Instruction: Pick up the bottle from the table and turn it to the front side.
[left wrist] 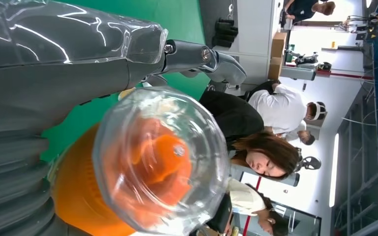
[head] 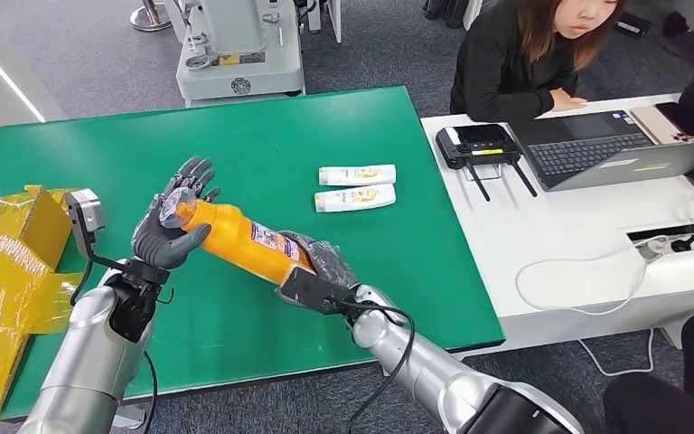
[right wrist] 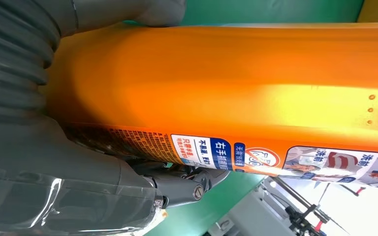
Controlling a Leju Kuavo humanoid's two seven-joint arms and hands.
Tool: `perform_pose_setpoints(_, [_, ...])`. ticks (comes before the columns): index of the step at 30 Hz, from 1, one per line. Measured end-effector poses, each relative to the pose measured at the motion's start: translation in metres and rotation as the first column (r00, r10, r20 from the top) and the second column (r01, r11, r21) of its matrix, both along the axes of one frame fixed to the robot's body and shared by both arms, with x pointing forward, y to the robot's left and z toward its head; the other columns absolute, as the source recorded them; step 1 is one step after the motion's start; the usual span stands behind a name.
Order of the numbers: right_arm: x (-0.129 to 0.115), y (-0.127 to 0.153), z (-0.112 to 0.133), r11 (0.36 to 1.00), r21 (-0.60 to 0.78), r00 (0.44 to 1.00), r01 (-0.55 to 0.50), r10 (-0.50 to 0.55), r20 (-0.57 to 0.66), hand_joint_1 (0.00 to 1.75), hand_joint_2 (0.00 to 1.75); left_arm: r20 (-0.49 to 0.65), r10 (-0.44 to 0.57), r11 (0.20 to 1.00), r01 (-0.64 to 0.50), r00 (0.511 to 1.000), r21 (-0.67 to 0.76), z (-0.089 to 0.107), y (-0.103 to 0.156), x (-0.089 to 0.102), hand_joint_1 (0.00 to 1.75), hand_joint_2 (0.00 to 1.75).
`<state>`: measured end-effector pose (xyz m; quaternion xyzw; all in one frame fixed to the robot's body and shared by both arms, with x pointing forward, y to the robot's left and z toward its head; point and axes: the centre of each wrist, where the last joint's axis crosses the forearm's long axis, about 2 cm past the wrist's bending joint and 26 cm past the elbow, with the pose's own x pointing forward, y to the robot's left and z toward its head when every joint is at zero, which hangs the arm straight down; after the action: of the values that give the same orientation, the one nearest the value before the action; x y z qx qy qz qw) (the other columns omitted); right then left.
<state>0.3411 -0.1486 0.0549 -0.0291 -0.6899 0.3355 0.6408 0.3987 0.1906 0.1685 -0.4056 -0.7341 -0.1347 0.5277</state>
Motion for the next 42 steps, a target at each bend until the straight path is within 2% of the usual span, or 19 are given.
perform_pose_setpoints(10, [0.009,0.006,0.012,0.998,0.054,0.999,-0.012,0.009,0.041,1.75,1.75,0.002,0.002,1.000,-0.002,1.000,0.005,0.000,-0.004,-0.001,0.00,1.75])
perform_pose_setpoints(20, [0.021,0.032,0.037,0.996,0.076,0.999,-0.047,0.045,0.029,1.75,1.75,0.005,-0.017,1.000,0.017,1.000,-0.008,0.003,-0.009,-0.001,0.00,1.75])
perform_pose_setpoints(36, [0.017,0.035,0.032,1.000,-0.003,0.999,-0.018,0.018,-0.043,1.75,1.75,0.008,-0.027,0.999,0.027,1.000,-0.031,0.012,-0.011,0.005,0.02,1.75])
perform_pose_setpoints(40, [0.016,0.032,0.029,1.000,-0.010,0.999,-0.009,0.009,-0.045,1.75,1.75,0.003,-0.034,0.999,0.034,0.999,-0.033,0.011,-0.010,0.005,1.75,1.75])
perform_pose_setpoints(42, [0.015,0.031,0.027,1.000,-0.013,0.999,-0.003,0.003,-0.044,1.75,1.75,0.002,-0.040,0.999,0.040,0.999,-0.034,0.010,-0.010,0.005,1.75,1.75])
